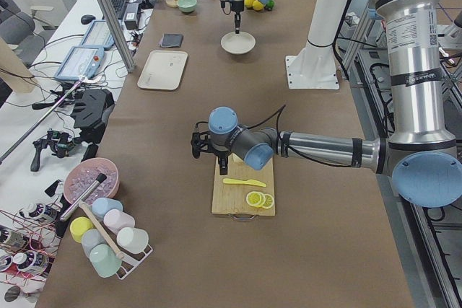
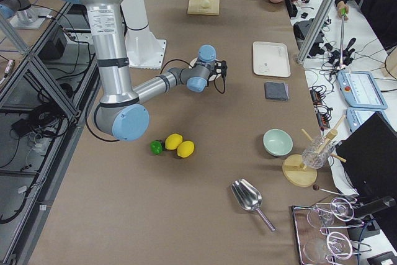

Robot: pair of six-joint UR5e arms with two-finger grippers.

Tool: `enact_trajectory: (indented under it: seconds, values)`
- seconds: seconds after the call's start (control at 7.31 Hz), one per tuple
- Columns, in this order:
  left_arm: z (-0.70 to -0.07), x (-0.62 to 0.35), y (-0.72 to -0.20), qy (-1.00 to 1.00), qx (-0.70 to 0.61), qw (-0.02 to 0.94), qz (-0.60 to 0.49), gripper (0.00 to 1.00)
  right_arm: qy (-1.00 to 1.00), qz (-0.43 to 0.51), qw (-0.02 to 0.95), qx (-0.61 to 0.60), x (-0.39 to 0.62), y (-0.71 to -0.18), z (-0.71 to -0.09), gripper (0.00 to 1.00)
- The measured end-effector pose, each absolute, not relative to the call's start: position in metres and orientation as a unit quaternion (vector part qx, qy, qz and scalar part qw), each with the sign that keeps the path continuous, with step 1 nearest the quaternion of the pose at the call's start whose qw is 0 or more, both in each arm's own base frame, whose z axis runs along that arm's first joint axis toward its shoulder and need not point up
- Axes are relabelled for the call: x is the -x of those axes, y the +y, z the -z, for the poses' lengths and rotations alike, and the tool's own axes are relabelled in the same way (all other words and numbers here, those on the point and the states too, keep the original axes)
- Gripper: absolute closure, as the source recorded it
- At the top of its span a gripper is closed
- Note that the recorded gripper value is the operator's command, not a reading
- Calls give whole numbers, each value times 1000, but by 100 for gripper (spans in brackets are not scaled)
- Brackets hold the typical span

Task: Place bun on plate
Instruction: 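Slide the white plate centerward with the right gripper while the left reaches the bun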

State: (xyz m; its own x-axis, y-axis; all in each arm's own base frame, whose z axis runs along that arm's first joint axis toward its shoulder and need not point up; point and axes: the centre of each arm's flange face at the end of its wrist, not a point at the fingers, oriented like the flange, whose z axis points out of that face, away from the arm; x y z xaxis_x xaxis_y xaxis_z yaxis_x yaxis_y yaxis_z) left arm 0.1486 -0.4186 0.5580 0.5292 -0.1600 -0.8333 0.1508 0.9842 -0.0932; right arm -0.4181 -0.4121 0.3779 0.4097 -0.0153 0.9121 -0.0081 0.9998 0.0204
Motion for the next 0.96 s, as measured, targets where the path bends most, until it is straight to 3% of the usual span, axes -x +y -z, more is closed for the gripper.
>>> enact_trajectory:
  seconds: [0.55, 0.96]
  values:
    - [-555, -222, -392, 451, 5, 887, 101, 4, -545, -39, 838, -2, 502, -416, -325, 100]
    - [-566, -246, -380, 432, 8, 897, 96, 16, -544, -45, 838, -2, 515, -420, -321, 100]
